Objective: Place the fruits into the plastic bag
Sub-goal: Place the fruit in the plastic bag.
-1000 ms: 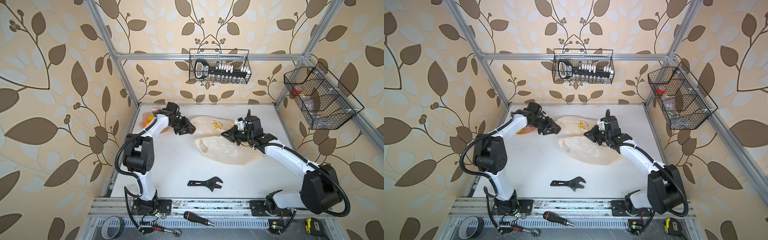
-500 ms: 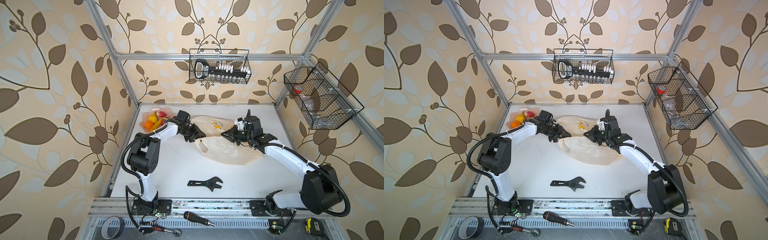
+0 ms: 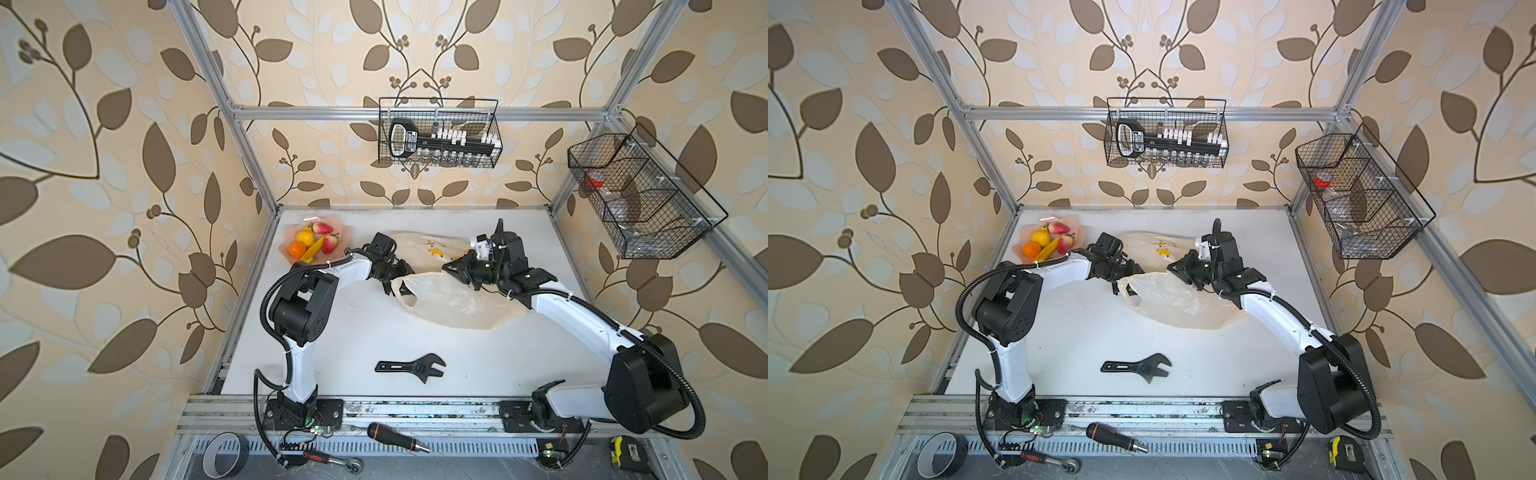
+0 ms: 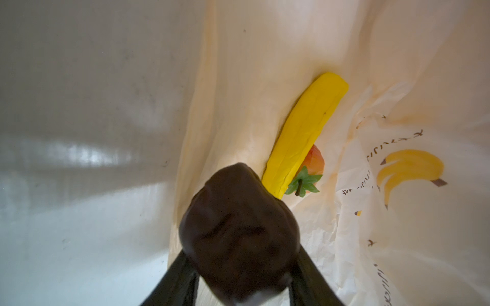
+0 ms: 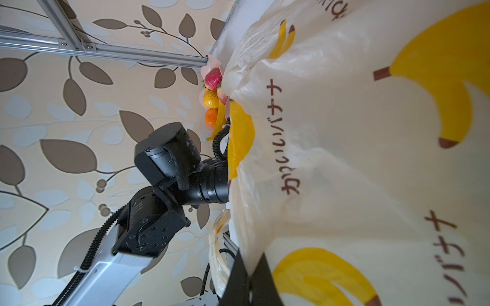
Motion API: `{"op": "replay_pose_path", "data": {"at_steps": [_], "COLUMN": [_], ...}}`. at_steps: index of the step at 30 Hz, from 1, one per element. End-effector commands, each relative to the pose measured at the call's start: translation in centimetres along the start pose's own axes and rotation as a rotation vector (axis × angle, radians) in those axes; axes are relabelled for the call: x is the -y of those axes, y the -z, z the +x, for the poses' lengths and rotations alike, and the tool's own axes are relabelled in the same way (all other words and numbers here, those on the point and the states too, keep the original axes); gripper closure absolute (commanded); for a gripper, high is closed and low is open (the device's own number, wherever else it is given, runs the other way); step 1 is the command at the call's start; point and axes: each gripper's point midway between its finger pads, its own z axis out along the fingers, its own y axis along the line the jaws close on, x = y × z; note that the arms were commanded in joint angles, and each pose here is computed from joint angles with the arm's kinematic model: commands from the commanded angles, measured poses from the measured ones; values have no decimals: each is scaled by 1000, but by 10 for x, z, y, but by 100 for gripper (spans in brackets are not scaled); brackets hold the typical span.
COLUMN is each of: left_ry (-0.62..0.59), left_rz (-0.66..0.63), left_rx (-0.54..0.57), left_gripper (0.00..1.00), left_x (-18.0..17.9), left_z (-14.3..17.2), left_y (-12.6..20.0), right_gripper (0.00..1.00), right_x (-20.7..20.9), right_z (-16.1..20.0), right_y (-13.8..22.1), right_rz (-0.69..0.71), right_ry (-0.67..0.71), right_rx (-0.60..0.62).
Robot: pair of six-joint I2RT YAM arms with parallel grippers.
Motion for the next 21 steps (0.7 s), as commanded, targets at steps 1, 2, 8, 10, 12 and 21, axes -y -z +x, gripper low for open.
{"op": "replay_pose_path", "data": {"at_steps": [1, 2, 8, 10, 12, 21], "left_ry": [-20, -21, -24, -26, -30, -4], "left_rz": [49, 51, 71, 81, 87, 100], "left_rx": [-19, -21, -52, -69, -80, -104], "left_gripper": [64, 65, 65, 65, 65, 65], "left_x": [21, 22, 34, 40, 47, 67], "left_z": [3, 3, 10, 14, 17, 21], "left_y": [-7, -10, -26, -33, -40, -81], "right_gripper": [100, 100, 100, 100, 100, 100], "right_x": [-1, -1, -3, -3, -5, -12], "right_z": [2, 3, 4, 5, 5, 7], "right_y": [1, 0, -1, -2, -4, -12], "right_rz": [-15, -17, -26, -32, -43, -117], "right_ry": [-18, -20, -26, -31, -35, -83], "right_rx": [8, 7, 8, 4, 3, -3]}}
